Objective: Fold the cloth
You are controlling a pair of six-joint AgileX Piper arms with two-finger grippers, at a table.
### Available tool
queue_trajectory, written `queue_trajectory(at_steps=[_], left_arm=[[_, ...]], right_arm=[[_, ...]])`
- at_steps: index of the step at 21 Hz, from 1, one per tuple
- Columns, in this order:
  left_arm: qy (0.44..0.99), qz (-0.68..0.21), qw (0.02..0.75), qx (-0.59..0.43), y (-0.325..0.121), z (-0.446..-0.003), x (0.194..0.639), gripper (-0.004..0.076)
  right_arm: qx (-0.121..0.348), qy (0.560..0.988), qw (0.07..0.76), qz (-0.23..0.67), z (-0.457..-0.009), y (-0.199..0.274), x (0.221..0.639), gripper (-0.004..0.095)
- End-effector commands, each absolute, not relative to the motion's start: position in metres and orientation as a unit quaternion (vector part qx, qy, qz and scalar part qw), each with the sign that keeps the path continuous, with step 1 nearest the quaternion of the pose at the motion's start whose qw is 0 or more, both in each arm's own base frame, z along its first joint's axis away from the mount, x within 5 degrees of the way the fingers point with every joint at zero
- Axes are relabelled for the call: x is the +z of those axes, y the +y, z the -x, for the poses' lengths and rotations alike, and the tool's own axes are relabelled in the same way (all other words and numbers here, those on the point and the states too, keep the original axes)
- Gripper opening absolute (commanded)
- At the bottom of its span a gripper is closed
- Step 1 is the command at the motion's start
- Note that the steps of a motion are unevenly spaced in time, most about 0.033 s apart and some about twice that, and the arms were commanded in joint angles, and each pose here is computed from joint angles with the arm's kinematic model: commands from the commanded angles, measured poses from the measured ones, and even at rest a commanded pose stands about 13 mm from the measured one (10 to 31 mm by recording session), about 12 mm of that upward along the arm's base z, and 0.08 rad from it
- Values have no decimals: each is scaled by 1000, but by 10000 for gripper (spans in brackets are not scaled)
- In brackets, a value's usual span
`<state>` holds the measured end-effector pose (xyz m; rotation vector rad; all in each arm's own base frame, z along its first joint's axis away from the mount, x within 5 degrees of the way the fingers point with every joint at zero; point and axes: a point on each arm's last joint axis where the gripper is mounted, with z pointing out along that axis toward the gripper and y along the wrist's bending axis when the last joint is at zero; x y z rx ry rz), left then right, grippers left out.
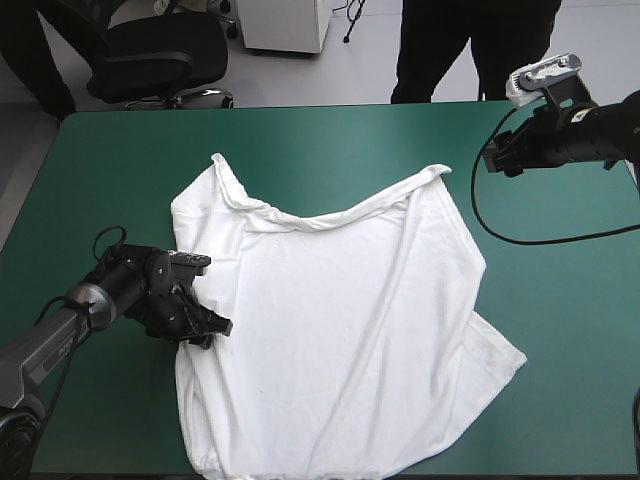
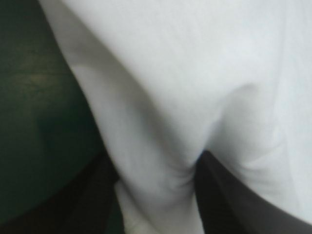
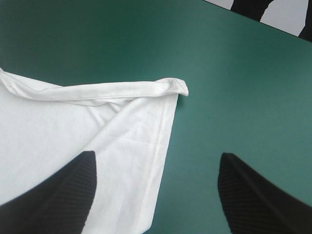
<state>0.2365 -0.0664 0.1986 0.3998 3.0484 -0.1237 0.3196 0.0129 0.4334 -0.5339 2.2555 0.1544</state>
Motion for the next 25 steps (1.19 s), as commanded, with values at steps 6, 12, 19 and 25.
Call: queue_trajectory(at_steps=[6, 12, 19, 25], left_arm=[[991, -125, 42, -28, -62, -226, 206, -18], [979, -97, 126, 130, -28, -237, 247, -17], [958, 0, 250, 139, 27, -292, 307, -17], [949, 19, 275, 151, 45, -345, 321, -17]], right_arm=[[51, 866, 455, 203, -309, 14, 458, 645], [54, 864, 459, 201, -309, 14, 459, 631], [62, 863, 461, 200, -309, 15, 459, 631], [65, 858, 470, 196, -310, 16, 461, 630]])
